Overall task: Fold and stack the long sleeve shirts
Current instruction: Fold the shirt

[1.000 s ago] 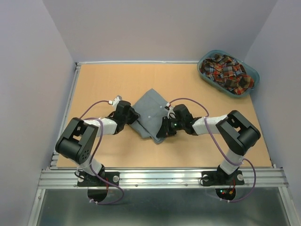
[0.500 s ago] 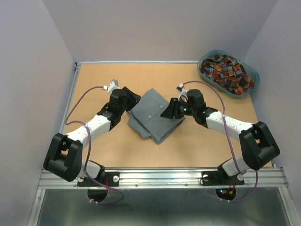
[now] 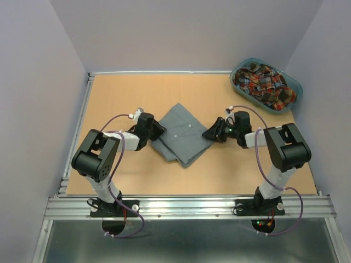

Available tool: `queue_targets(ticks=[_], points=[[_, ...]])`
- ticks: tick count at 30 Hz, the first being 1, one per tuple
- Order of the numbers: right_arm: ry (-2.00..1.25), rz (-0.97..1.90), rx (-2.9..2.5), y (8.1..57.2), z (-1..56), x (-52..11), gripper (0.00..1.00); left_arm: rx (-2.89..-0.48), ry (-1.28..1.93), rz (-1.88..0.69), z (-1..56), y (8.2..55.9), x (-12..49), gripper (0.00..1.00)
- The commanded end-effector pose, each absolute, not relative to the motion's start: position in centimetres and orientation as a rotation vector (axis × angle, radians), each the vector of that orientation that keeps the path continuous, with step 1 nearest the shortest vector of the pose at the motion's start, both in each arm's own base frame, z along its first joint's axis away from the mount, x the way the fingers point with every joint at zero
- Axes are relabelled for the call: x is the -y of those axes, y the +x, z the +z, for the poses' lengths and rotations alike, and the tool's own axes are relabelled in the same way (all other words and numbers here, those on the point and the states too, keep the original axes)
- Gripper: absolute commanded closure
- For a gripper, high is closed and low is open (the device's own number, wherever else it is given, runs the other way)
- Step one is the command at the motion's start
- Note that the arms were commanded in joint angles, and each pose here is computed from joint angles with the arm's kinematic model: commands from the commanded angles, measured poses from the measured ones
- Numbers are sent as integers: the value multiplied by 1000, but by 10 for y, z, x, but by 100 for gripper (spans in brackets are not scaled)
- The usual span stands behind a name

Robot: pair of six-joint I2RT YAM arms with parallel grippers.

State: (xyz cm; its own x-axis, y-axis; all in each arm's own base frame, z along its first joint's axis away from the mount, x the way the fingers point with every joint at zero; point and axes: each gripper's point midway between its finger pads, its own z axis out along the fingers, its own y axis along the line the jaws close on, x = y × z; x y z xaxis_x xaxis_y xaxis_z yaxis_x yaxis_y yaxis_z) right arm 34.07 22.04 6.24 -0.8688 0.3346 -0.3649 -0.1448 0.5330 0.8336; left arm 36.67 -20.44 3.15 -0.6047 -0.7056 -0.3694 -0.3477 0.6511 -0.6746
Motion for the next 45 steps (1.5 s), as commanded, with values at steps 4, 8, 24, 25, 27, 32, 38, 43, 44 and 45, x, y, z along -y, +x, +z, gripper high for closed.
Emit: queue_targets(ticks=[4, 8, 24, 25, 27, 32, 38, 43, 44, 45], points=[[215, 1280, -2243, 336, 43, -194, 53, -2308, -890, -753, 1, 336, 197, 64], [145, 1287, -2166, 349, 86, -198, 52, -2297, -848, -766, 10, 336, 198, 64], [-1, 1396, -2014, 385, 114, -301, 36, -2295, -842, -804, 17, 331, 201, 64], [45, 1383, -2060, 388, 88, -298, 36, -2306, -859, -795, 13, 327, 199, 64], [106, 1391, -2061, 393, 68, -288, 36, -2313, -878, -790, 9, 325, 198, 64], [253, 1433, -2047, 391, 41, -256, 36, -2332, -896, -776, 1, 317, 193, 64], [117, 1488, -1916, 405, 110, -274, 35, -2325, -863, -781, 6, 318, 193, 64], [28, 1571, -1808, 425, 165, -301, 35, -2321, -837, -785, 12, 321, 195, 64], [24, 1593, -1816, 426, 163, -309, 34, -2318, -834, -788, 14, 322, 195, 64], [-6, 1605, -1779, 434, 179, -317, 34, -2321, -830, -793, 14, 322, 196, 64]])
